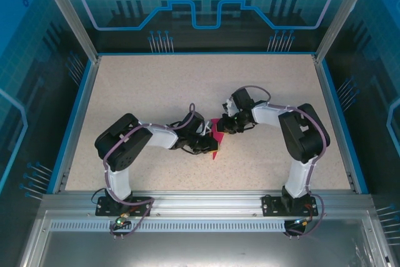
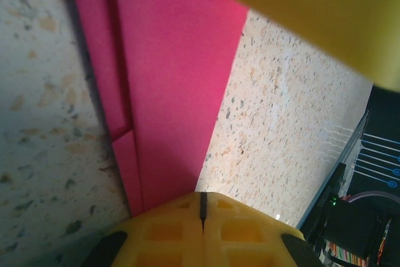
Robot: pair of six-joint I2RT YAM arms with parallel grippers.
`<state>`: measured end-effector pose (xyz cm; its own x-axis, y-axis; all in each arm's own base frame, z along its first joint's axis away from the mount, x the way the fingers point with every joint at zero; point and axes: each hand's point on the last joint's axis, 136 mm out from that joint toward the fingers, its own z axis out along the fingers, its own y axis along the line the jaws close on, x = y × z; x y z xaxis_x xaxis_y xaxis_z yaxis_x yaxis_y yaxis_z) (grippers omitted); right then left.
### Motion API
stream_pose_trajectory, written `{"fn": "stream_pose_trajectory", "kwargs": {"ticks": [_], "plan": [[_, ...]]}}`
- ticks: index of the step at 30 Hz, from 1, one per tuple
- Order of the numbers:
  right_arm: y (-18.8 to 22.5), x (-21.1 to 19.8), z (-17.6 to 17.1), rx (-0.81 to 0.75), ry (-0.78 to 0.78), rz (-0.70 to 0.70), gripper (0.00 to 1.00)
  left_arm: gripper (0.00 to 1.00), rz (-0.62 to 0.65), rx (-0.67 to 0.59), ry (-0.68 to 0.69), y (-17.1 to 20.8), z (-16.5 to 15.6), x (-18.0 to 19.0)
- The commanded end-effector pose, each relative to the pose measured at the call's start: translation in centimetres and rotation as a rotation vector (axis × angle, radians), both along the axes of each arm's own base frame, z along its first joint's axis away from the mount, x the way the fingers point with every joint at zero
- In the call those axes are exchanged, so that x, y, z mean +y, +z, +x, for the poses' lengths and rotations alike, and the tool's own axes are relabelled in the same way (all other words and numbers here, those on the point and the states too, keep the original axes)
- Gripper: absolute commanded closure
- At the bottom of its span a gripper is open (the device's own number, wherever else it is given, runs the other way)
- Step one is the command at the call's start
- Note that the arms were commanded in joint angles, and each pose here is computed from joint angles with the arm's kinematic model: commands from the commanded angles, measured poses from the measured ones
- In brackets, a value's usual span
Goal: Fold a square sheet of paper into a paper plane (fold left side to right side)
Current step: Fold the wing for the fifth time at the center of the table.
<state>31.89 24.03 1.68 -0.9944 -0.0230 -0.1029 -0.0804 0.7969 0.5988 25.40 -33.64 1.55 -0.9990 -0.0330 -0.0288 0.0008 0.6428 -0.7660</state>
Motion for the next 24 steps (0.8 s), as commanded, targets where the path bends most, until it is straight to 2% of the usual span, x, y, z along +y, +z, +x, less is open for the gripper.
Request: {"fn": "stream_pose_trajectory", "kwargs": {"ticks": [1, 4, 9, 14, 24], "plan": [[-1.5, -0.9, -0.4, 0.062, -0.016, -0.069, 0.84, 0.93, 0.063, 0.074, -0.007, -0.5, -1.9, 0.6], [-2.7, -1.7, -1.0, 0.103, -0.014, -0.126, 0.84, 0.88, 0.032, 0.05, -0.014, 1.3, -1.4, 0.1], [-3.1, -1.8, -1.2, 0.118, -0.013, -0.137, 0.84, 0.84, 0.004, 0.032, -0.021, 3.7, -1.2, -0.3], [-3.1, -1.8, -1.1, 0.113, -0.006, -0.141, 0.84, 0.83, 0.027, 0.111, -0.031, 3.2, -1.9, -0.3], [-3.3, -2.1, -1.3, 0.119, 0.001, -0.158, 0.84, 0.82, 0.03, 0.169, -0.046, 1.6, -2.7, -0.6]]}}
